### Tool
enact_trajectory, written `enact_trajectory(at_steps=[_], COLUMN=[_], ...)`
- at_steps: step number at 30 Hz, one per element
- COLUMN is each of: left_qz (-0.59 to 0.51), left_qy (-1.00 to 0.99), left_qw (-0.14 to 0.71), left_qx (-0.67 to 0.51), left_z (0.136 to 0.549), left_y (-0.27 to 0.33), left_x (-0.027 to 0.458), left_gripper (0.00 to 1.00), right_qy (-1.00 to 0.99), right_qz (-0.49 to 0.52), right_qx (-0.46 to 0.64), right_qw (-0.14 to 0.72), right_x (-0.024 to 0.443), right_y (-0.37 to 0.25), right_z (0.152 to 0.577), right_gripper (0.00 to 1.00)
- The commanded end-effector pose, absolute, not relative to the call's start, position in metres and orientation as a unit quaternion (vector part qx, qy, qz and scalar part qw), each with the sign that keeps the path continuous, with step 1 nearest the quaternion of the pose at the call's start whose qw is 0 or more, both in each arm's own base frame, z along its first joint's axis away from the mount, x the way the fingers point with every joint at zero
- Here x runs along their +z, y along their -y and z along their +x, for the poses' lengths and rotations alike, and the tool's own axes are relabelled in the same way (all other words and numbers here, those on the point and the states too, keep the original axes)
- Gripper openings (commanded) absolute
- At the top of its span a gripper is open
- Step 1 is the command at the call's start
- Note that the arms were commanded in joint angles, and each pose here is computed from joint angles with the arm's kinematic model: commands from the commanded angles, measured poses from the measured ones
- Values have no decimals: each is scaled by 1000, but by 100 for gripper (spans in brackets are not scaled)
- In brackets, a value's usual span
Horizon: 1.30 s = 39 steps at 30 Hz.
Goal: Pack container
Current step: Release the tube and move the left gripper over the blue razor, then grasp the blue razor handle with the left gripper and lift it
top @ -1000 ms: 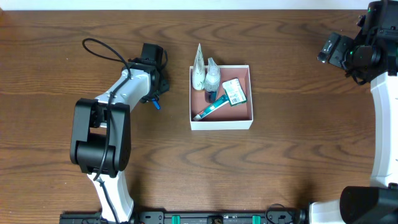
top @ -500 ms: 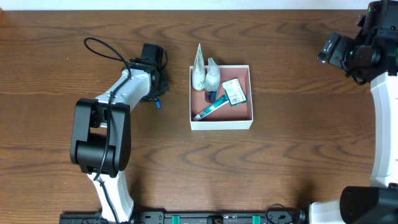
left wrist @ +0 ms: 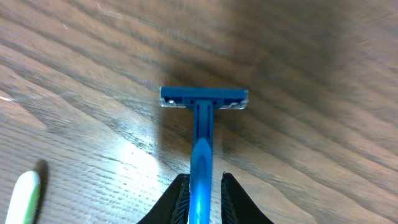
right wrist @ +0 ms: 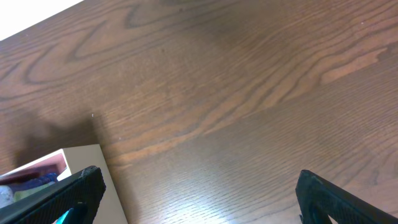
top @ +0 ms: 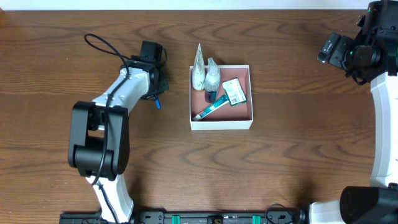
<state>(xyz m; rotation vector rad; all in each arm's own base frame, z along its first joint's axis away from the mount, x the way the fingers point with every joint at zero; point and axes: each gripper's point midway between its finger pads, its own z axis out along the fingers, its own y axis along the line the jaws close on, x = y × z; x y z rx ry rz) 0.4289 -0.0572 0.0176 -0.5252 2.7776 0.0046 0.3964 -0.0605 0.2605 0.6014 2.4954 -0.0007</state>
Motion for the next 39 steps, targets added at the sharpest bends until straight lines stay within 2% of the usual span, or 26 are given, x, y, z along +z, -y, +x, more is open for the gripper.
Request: enact_trajectory(at_steps=[1, 15, 26, 39], left_qz=[-165, -142, -140, -137], left_qy=[-966, -971, -976, -976], left_qw=[199, 190, 159, 164], left_qx=[-8, 32, 43, 42], left_z=[443, 435, 430, 435], left_y=[57, 45, 44, 45], left_x=[53, 40, 10, 5], left_gripper=[19, 19, 19, 19], right_qy=[-929, -929, -929, -929], right_qz=[235, 235, 236, 236], right_qx=[-4, -4, -4, -4], right_qw=[285, 285, 285, 285], right_x=[262, 262, 262, 262], right_y=[65, 65, 65, 65], right_z=[398, 398, 398, 398], right_gripper=[99, 99, 99, 99])
